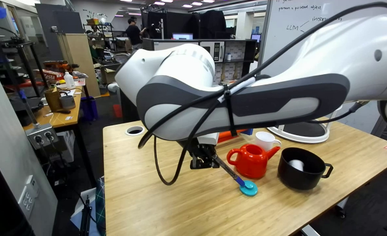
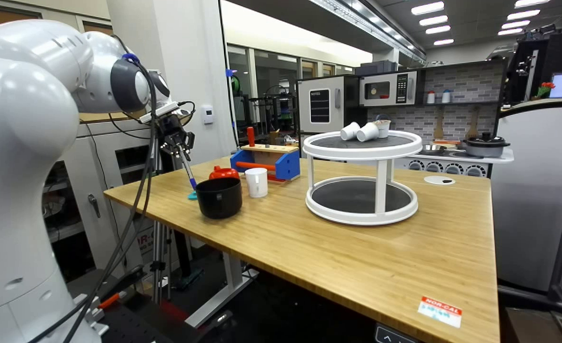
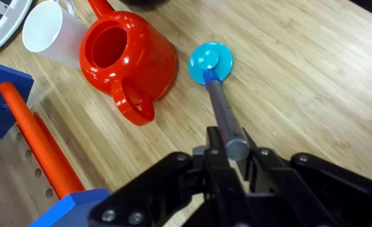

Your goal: Put one of the cups atop the stand in the mug and another in the bowl, then place the marker in the kettle on the table

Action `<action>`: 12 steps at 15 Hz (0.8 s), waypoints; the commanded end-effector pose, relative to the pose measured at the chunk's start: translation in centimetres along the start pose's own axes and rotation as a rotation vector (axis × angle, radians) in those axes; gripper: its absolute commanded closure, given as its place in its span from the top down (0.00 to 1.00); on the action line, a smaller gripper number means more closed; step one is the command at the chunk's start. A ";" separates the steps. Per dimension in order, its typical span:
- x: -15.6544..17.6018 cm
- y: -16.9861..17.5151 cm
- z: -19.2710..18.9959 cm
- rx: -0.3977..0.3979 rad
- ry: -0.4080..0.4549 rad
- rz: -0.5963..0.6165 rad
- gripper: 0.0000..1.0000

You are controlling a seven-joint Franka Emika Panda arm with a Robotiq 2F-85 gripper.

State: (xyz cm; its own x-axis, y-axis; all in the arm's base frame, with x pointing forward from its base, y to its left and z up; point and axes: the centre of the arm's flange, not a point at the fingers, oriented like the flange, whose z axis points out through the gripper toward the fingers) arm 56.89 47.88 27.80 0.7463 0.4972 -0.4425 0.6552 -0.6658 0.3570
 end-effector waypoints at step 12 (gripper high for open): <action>0.9 -1.7 -0.3 0.060 -0.064 -0.089 0.04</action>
State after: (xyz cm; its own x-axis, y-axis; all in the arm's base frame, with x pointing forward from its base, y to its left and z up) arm 55.45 48.53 26.76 0.6945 0.5111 -0.5065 0.6942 -0.6610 0.2849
